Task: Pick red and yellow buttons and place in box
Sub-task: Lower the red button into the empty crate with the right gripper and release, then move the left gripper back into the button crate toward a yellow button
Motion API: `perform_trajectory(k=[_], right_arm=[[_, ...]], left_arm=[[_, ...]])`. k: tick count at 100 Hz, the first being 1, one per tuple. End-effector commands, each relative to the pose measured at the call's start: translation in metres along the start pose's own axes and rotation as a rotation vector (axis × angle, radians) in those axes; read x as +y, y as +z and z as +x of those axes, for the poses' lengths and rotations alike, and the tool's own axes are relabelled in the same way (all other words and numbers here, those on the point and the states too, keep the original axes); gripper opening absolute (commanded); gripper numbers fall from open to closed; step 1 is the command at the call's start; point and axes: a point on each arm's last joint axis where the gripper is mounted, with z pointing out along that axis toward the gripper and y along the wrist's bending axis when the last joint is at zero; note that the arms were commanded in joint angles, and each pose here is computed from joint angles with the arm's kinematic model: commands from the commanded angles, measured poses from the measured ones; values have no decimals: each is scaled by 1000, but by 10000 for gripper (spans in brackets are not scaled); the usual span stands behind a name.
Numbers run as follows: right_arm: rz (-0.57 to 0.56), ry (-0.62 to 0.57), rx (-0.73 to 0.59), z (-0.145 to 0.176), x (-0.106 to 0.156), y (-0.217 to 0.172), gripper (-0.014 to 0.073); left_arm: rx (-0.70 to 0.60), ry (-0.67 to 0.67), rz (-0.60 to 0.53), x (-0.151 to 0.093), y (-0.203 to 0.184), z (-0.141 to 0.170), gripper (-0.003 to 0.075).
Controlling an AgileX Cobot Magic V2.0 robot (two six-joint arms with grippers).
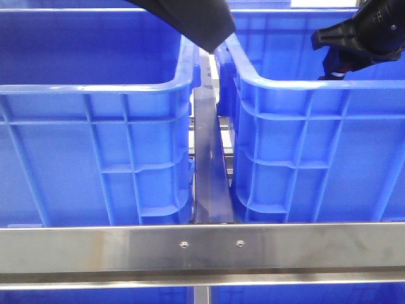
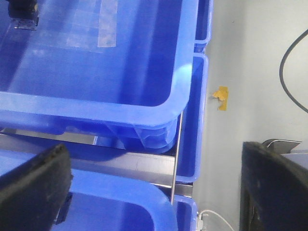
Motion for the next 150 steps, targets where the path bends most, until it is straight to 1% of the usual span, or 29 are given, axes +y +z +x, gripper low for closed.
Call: perform_trajectory(k=[1, 24, 29, 33, 34, 36, 46, 51, 56, 71, 83, 90, 104, 111, 117, 125, 133, 140, 145, 150], right_arm=[[27, -5, -149, -27, -1, -11, 197], [28, -7, -139, -21, 0, -2, 197], [28, -7, -138, -21, 0, -2, 210], [28, -7, -138, -21, 0, -2, 256], [28, -7, -138, -21, 0, -2, 256], [28, -7, -138, -21, 0, -2, 286], [28, -7, -138, -21, 0, -2, 479], [28, -7, -138, -21, 0, -2, 542], [28, -7, -139, -21, 0, -2, 578], [26, -7, -140, -22, 0, -4, 580], [4, -7, -116, -27, 2, -19, 577], [-3, -5, -121, -30, 3, -32, 554], [2, -7, -168, -29, 4, -59, 449], [-6, 0, -169, -28, 5, -74, 371], [-21, 15, -156, -26, 6, -86, 286], [-52, 18, -138, -25, 11, -104, 162], [-87, 16, -129, -23, 18, -121, 57], [-130, 48, -107, -21, 24, -135, -29], [-162, 83, -91, -20, 28, -144, -71], [-196, 116, -71, -19, 31, -152, -62]], left_arm=[[-100, -10, -57, 1, -20, -16, 672], [-100, -10, -57, 1, -20, -16, 672], [-100, -10, -57, 1, -20, -16, 672], [-100, -10, -57, 1, -20, -16, 671], [-100, -10, -57, 1, -20, -16, 672], [-100, -10, -57, 1, -20, -16, 672], [-100, -10, -57, 1, -20, -16, 671], [-100, -10, -57, 1, -20, -16, 671], [-100, -10, -57, 1, -20, -16, 671], [-102, -18, -59, 1, -20, -16, 672], [-104, -35, -63, 2, -20, -16, 671], [-103, -34, -64, 2, -20, -16, 671], [-103, -51, -63, 2, -20, -16, 671], [-104, -53, -63, 2, -20, -16, 671], [-105, -53, -65, 2, -20, -16, 671], [-102, -50, -66, 2, -20, -16, 671], [-101, -66, -67, 2, -20, -16, 671], [-90, -87, -74, 3, -20, -15, 671], [-82, -101, -81, 4, -20, -14, 671], [-72, -114, -87, 4, -20, -13, 671]])
